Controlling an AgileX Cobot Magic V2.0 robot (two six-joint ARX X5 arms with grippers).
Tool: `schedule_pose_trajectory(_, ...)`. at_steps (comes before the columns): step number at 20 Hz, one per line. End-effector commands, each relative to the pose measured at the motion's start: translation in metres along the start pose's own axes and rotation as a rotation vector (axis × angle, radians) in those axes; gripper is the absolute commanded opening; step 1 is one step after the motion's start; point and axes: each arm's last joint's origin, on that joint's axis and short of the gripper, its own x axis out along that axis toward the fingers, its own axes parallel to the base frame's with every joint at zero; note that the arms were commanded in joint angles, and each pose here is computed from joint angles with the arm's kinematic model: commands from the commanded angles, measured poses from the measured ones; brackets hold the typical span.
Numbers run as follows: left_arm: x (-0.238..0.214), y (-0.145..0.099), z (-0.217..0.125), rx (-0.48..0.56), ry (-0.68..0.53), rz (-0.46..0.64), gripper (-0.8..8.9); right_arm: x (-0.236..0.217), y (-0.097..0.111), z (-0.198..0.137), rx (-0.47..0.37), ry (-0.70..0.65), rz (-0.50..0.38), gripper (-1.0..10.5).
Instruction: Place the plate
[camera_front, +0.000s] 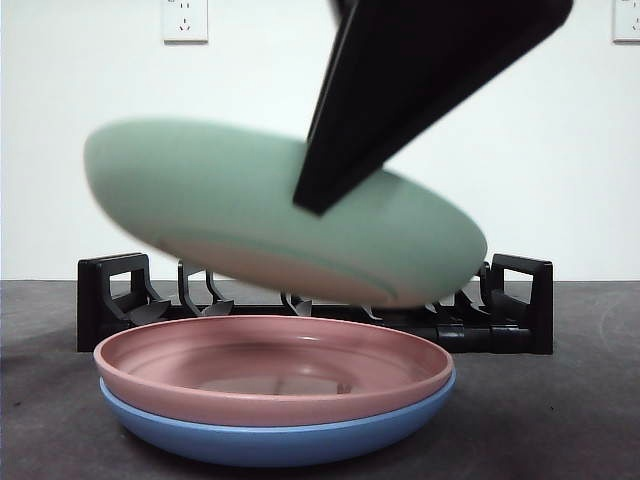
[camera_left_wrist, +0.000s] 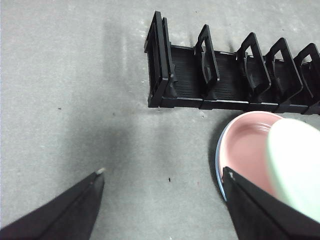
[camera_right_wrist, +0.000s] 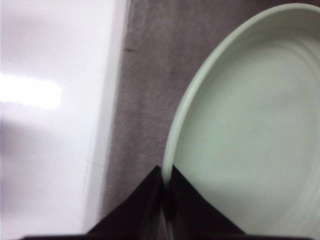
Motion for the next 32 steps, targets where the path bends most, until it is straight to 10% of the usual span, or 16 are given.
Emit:
schedule_pose_trajectory(1,-0.003,-0.001,0.005,0.005,-0.026,0.0,3.76,0.007,-0.001,0.01,-0.025,0.024,0.032,0.2)
schedule_pose_trajectory(20,-0.003,-0.001,0.005,0.01,-0.023,0.0,3.76,0.054,-0.008,0.019,-0.032,0.145,0.069,1.8)
schedule_pose_trajectory(26,-0.003,-0.002,0.005,0.01,-0.027,0.0,3.76,0.024,-0.03,0.04,0.164,0.018,-0.07,2.3)
schedule_pose_trajectory(32,-0.003,-0.002,0.005,0.01,-0.027,0.0,3.76,0.003,-0.111,-0.007,0.509,-0.019,-0.341,2.7)
